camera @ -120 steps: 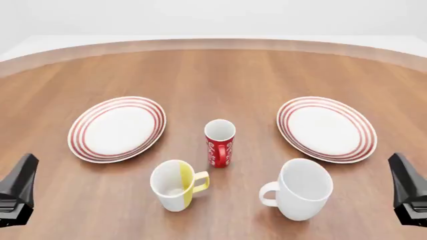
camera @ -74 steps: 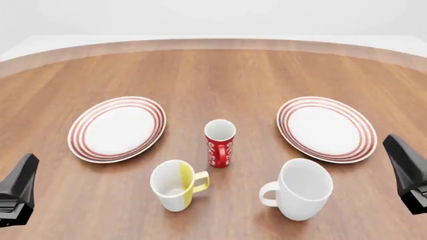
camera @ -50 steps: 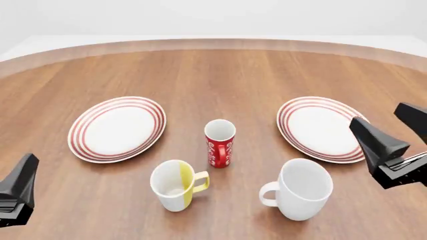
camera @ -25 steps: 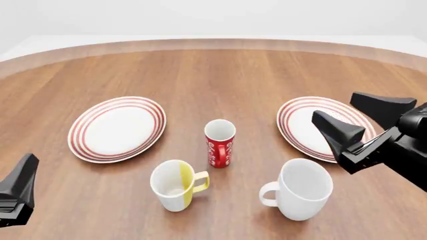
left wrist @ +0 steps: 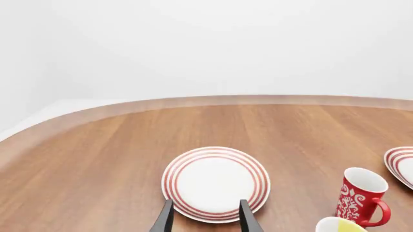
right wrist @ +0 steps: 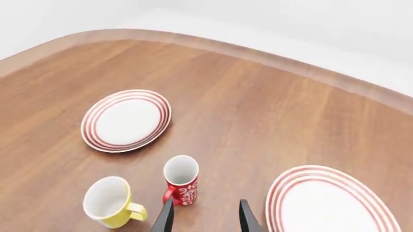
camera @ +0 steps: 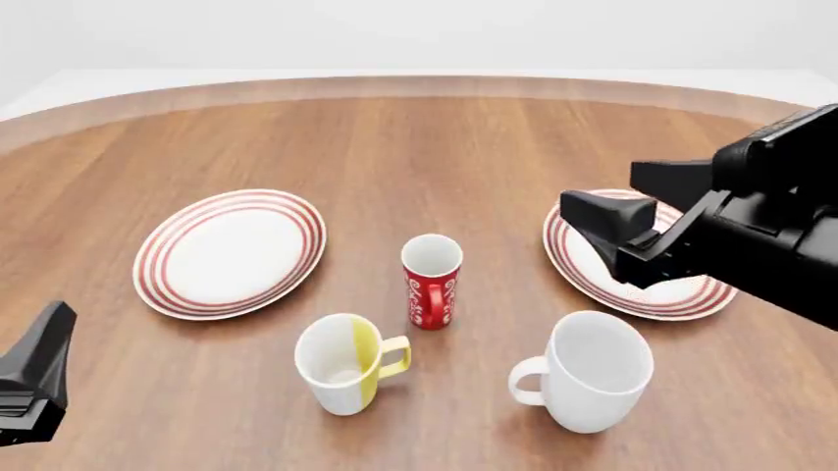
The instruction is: Put the red mug on the left plate.
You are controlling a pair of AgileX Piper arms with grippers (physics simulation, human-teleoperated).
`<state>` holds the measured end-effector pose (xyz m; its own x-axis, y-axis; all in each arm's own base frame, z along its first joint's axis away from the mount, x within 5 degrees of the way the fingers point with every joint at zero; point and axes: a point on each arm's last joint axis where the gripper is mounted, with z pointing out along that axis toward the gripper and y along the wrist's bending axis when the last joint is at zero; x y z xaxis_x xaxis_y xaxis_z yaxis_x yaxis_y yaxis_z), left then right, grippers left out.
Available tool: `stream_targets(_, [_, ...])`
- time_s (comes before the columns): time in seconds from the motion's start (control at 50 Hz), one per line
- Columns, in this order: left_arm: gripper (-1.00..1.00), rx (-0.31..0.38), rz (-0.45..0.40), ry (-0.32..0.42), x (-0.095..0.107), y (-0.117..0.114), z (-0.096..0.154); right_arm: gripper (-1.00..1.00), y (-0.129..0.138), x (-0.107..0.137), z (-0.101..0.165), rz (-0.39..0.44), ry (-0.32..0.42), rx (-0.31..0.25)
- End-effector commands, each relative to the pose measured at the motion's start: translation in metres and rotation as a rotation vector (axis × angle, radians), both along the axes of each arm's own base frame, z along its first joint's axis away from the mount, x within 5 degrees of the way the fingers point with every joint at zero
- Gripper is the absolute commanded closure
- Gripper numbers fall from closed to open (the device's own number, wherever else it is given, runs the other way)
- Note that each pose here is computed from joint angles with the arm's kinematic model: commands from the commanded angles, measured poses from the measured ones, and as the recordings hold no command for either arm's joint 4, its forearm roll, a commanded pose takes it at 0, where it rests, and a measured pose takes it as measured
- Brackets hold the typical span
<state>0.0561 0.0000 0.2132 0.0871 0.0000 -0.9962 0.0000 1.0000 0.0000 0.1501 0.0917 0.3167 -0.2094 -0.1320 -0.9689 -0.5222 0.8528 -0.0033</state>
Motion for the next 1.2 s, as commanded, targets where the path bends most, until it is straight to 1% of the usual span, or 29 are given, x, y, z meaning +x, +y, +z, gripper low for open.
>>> stream_targets(0.02, [-1.00, 0.000, 0.000, 0.000, 0.000, 0.000, 0.000, -1.00, 0.017, 0.018, 0.014, 0.009, 0.098, -0.007])
stream_targets(0.06, [-1.00, 0.000, 0.000, 0.000, 0.000, 0.000, 0.000, -1.00, 0.020, 0.021, 0.017, 0.014, 0.108, -0.008])
stream_targets(0.1, [-1.00, 0.000, 0.000, 0.000, 0.000, 0.000, 0.000, -1.00, 0.024, 0.025, 0.018, 0.021, 0.123, -0.027])
stream_targets(0.14, [-1.00, 0.000, 0.000, 0.000, 0.000, 0.000, 0.000, -1.00, 0.024, 0.026, 0.019, 0.021, 0.121, -0.028])
stream_targets(0.16, [-1.00, 0.000, 0.000, 0.000, 0.000, 0.000, 0.000, -1.00, 0.026, 0.028, 0.024, 0.019, 0.127, -0.019])
stream_targets(0.2, [-1.00, 0.000, 0.000, 0.000, 0.000, 0.000, 0.000, -1.00, 0.028, 0.029, 0.024, 0.021, 0.135, -0.022])
stream_targets(0.24, [-1.00, 0.000, 0.000, 0.000, 0.000, 0.000, 0.000, -1.00, 0.030, 0.032, 0.023, 0.017, 0.161, -0.012])
stream_targets(0.26, [-1.00, 0.000, 0.000, 0.000, 0.000, 0.000, 0.000, -1.00, 0.030, 0.032, 0.023, 0.017, 0.161, -0.012])
stream_targets(0.28, [-1.00, 0.000, 0.000, 0.000, 0.000, 0.000, 0.000, -1.00, 0.033, 0.035, 0.022, 0.016, 0.177, -0.019])
stream_targets(0.34, [-1.00, 0.000, 0.000, 0.000, 0.000, 0.000, 0.000, -1.00, 0.037, 0.038, 0.026, 0.011, 0.197, 0.012])
stream_targets(0.52, [-1.00, 0.000, 0.000, 0.000, 0.000, 0.000, 0.000, -1.00, 0.044, 0.045, 0.025, 0.007, 0.251, 0.003])
stream_targets(0.56, [-1.00, 0.000, 0.000, 0.000, 0.000, 0.000, 0.000, -1.00, 0.045, 0.048, 0.025, -0.004, 0.271, 0.016])
stream_targets(0.66, [-1.00, 0.000, 0.000, 0.000, 0.000, 0.000, 0.000, -1.00, 0.049, 0.054, 0.018, -0.010, 0.302, 0.000])
stream_targets(0.72, [-1.00, 0.000, 0.000, 0.000, 0.000, 0.000, 0.000, -1.00, 0.050, 0.058, 0.018, -0.026, 0.325, 0.013])
stream_targets(0.76, [-1.00, 0.000, 0.000, 0.000, 0.000, 0.000, 0.000, -1.00, 0.053, 0.060, 0.014, -0.020, 0.337, -0.005])
stream_targets(0.92, [-1.00, 0.000, 0.000, 0.000, 0.000, 0.000, 0.000, -1.00, 0.056, 0.066, 0.008, -0.030, 0.364, -0.013])
stream_targets(0.94, [-1.00, 0.000, 0.000, 0.000, 0.000, 0.000, 0.000, -1.00, 0.057, 0.068, 0.007, -0.028, 0.368, -0.021])
stream_targets(1.0, [-1.00, 0.000, 0.000, 0.000, 0.000, 0.000, 0.000, -1.00, 0.060, 0.070, 0.006, -0.033, 0.375, -0.008])
stream_targets(1.2, [-1.00, 0.000, 0.000, 0.000, 0.000, 0.000, 0.000, -1.00, 0.065, 0.074, -0.005, -0.036, 0.408, -0.008])
